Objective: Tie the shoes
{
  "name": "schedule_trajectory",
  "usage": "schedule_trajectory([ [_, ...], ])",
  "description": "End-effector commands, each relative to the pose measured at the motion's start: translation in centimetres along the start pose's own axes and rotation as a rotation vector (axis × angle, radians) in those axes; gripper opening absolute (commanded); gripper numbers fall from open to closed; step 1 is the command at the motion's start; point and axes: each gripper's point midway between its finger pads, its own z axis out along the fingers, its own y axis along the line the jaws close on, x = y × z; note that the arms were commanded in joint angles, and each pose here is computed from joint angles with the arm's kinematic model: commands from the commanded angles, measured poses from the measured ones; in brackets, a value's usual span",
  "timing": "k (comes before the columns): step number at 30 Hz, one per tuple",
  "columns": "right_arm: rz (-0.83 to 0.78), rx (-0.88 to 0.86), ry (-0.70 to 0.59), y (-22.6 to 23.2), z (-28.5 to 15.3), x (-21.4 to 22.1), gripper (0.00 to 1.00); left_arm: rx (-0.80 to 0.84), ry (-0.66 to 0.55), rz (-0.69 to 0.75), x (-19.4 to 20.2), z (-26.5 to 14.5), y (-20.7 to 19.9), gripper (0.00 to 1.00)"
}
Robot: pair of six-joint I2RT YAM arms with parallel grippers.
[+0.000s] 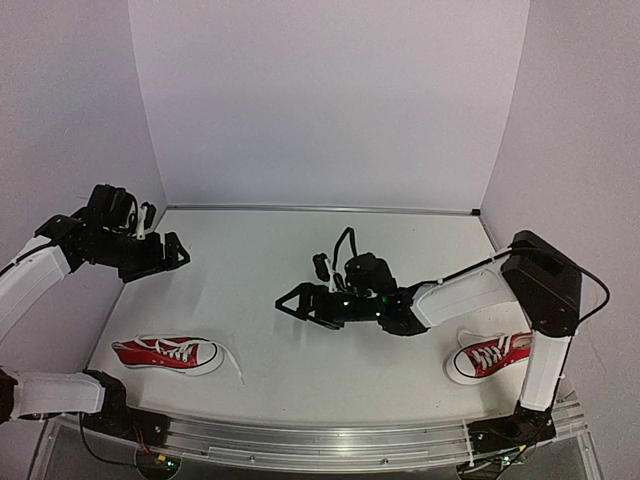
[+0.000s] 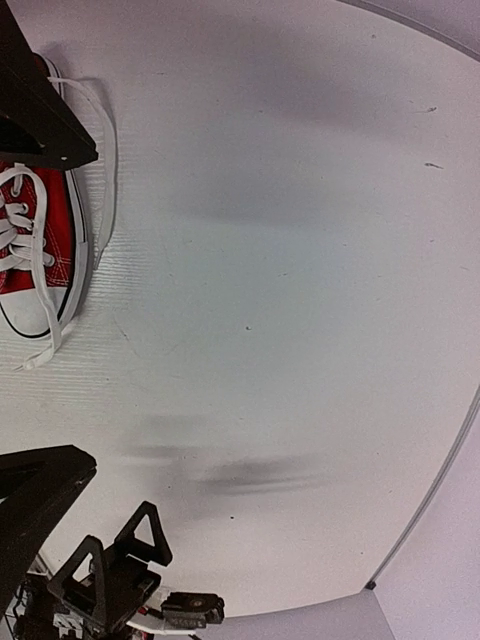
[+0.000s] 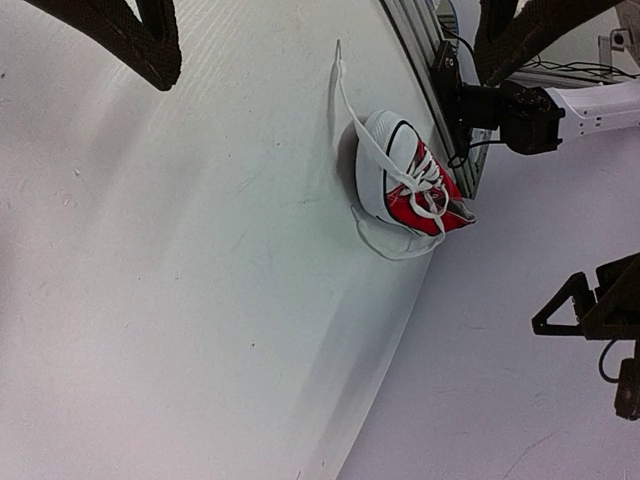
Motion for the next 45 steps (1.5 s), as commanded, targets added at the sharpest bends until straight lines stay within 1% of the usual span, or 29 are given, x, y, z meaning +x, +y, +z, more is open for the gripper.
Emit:
schedule_trajectory([
  [1, -0.154, -0.096, -0.073, 6.7, -1.0, -1.8, 0.98, 0.029, -0.099, 0.032, -2.4, -1.7, -1.1, 1.00],
  [2, -0.231, -0.003, -0.101, 6.9, -1.5, -2.2, 0.98, 0.030, -0.099, 0.033, -2.4, -1.7, -1.2, 1.00],
  [3, -0.267, 0.056, -0.120, 7.2, -2.1, -2.5, 0.98, 0.031, -0.100, 0.035, -2.4, -1.6, -1.2, 1.00],
  [5, -0.194, 0.096, -0.132, 5.9, -2.7, -3.0, 0.98, 0.032, -0.107, 0.037, -2.4, -1.6, -1.2, 1.00],
  [7, -0.062, 0.081, -0.066, 3.1, -1.9, -2.2, 0.98, 0.037, -0.120, 0.038, -2.6, -1.6, -1.2, 1.00],
  [9, -0.021, 0.015, -0.017, 2.5, -1.1, -1.7, 0.98, 0.042, -0.125, 0.038, -2.6, -1.5, -1.3, 0.99],
  [13, -0.058, -0.055, -0.087, 4.4, -1.4, -2.2, 0.98, 0.036, -0.122, 0.036, -2.6, -1.5, -1.1, 1.00],
  [14, -0.047, -0.070, -0.077, 4.6, -1.0, -2.1, 0.98, 0.034, -0.124, 0.037, -2.6, -1.5, -1.1, 1.00],
  [17, 0.045, -0.140, 0.041, 4.5, 2.5, 0.0, 0.98, 0.032, -0.131, 0.039, -2.7, -1.6, -1.1, 1.00],
  [19, 0.124, -0.229, 0.106, 4.6, 5.0, 2.1, 0.98, 0.032, -0.125, 0.038, -2.7, -1.4, -1.1, 1.00],
  [21, 0.190, -0.301, 0.152, 4.9, 7.1, 3.9, 0.98, 0.032, -0.120, 0.034, -2.7, -1.3, -1.1, 1.00],
  [25, 0.281, -0.375, 0.176, 5.2, 9.5, 6.0, 0.98, 0.019, -0.120, 0.023, -2.7, -1.5, -0.9, 1.00],
  [29, 0.316, -0.373, 0.196, 4.8, 10.9, 7.5, 0.93, 0.011, -0.127, 0.027, -2.8, -1.9, -0.8, 1.00],
  [35, 0.365, -0.386, 0.251, 5.2, 13.0, 9.8, 0.77, 0.007, -0.138, 0.023, -3.0, -2.1, -0.8, 1.00],
  [40, 0.380, -0.378, 0.248, 4.9, 13.8, 10.3, 0.69, 0.008, -0.141, 0.021, -3.0, -2.1, -0.8, 1.00],
  [42, 0.386, -0.385, 0.243, 5.1, 14.3, 10.0, 0.66, 0.007, -0.140, 0.022, -2.9, -2.1, -0.8, 1.00],
  [45, 0.407, -0.380, 0.247, 5.1, 15.6, 9.9, 0.66, 0.007, -0.137, 0.019, -2.9, -2.0, -0.7, 1.00],
])
